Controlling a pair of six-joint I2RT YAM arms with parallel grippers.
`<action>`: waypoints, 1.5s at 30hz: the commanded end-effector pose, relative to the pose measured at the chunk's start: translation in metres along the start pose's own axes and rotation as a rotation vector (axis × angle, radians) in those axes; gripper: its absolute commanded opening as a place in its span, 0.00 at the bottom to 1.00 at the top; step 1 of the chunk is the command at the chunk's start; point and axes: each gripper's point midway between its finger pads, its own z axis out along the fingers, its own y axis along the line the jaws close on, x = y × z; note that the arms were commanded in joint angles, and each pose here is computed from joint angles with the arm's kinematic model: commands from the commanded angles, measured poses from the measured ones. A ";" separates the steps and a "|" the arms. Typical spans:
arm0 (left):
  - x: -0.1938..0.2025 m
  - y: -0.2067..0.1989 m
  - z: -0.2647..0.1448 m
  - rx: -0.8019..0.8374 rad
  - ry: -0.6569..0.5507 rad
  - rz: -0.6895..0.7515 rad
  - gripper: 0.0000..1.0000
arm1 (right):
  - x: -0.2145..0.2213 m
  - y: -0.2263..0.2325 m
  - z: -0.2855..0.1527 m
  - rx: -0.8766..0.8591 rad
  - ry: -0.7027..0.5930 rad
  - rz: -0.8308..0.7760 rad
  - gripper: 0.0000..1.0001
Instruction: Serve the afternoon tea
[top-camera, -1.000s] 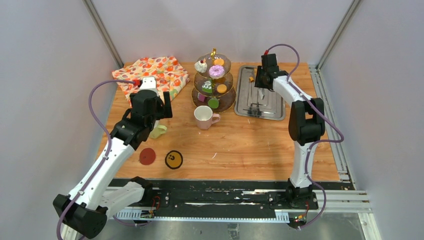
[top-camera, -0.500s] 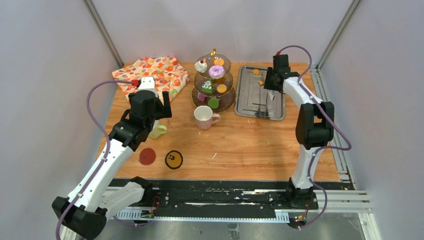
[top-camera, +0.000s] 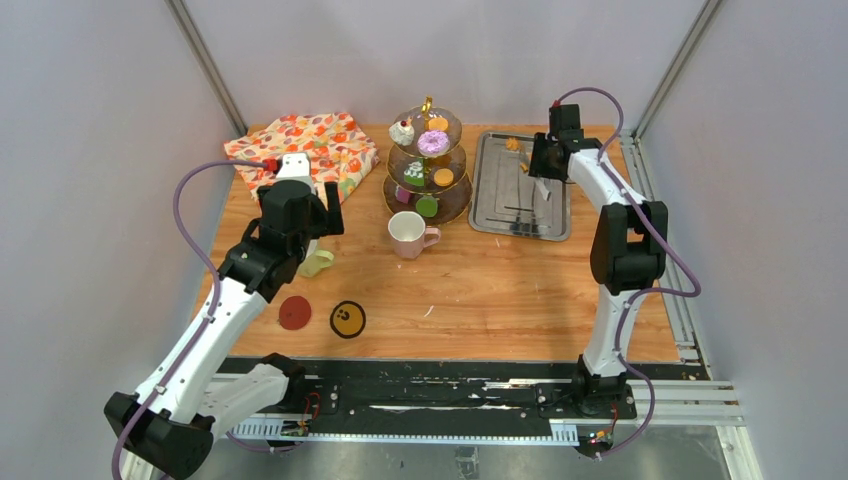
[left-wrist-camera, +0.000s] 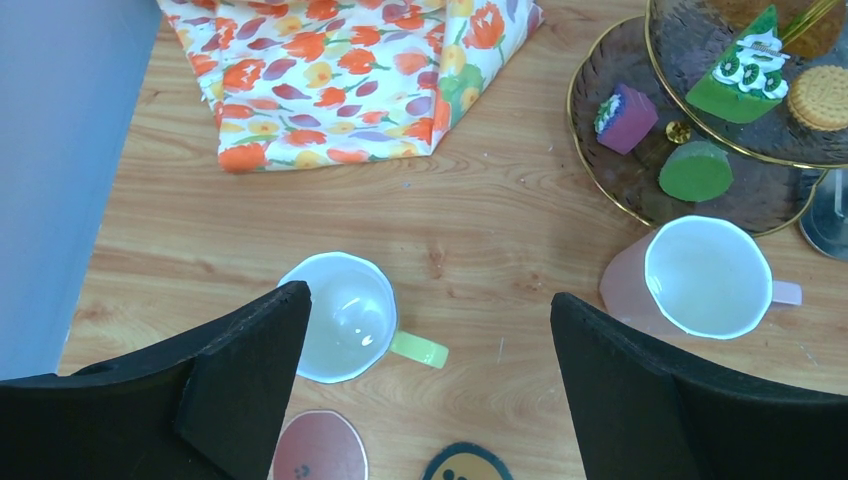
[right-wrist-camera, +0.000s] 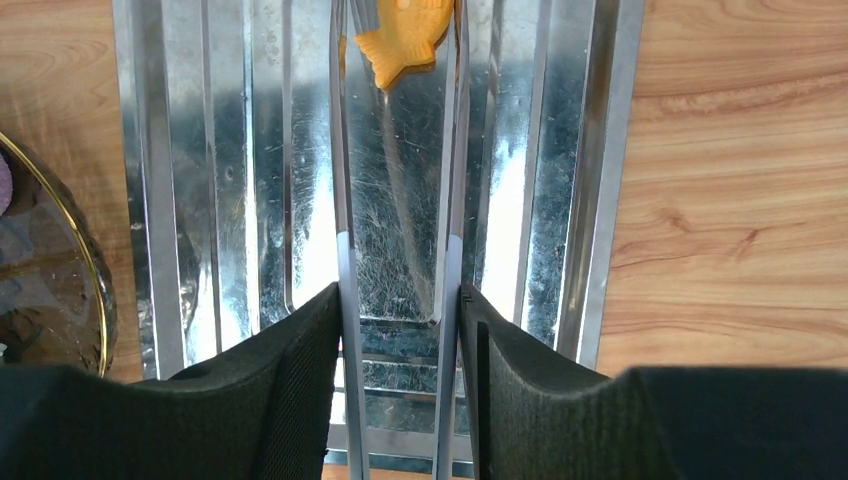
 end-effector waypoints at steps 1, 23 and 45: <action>-0.014 0.000 0.001 -0.016 -0.042 -0.011 0.95 | -0.008 0.003 -0.001 -0.016 -0.001 -0.015 0.43; -0.015 0.002 -0.006 -0.004 -0.046 -0.017 0.94 | -0.028 0.006 -0.068 -0.059 -0.090 -0.042 0.02; -0.018 0.008 -0.020 0.005 -0.076 -0.042 0.94 | 0.026 0.034 -0.137 -0.202 -0.092 -0.035 0.00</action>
